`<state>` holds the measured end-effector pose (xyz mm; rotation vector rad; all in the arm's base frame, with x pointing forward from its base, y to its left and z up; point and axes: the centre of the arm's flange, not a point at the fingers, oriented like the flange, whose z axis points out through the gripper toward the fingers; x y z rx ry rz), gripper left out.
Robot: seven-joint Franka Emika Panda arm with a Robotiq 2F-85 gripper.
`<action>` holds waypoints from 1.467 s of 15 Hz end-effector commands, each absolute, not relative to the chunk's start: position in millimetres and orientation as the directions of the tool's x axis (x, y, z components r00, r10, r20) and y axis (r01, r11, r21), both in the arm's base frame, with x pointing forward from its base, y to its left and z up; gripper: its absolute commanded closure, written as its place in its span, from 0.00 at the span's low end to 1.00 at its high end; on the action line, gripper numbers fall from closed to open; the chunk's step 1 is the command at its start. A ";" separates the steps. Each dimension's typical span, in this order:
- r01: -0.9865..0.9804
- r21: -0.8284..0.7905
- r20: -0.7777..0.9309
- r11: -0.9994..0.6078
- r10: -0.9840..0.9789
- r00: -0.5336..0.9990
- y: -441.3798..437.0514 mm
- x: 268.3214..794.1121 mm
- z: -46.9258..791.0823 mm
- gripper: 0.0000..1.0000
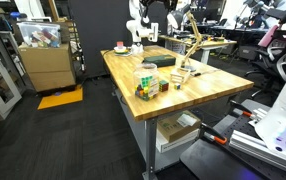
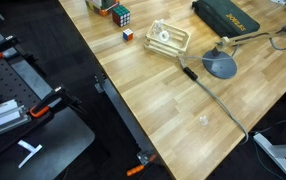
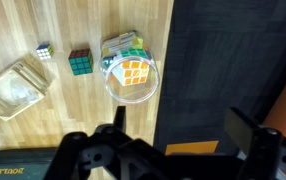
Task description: Move the wooden box to the right
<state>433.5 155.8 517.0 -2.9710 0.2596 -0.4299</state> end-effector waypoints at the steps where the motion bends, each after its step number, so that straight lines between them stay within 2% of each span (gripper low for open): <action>1: -0.260 -0.130 0.288 -0.957 -0.287 0.913 115.8 443.3 507.5 0.00; 6: -0.510 -0.105 0.308 -0.854 -0.515 0.800 38.9 455.1 502.4 0.00; 7: -0.453 -0.108 0.285 -0.885 -0.464 0.839 43.4 453.9 504.9 0.00; 15: -0.500 -0.109 0.286 -0.859 -0.509 0.812 37.9 454.4 504.4 0.00; 22: -0.796 -0.186 0.235 -0.576 -0.812 0.534 -25.4 498.0 480.4 0.00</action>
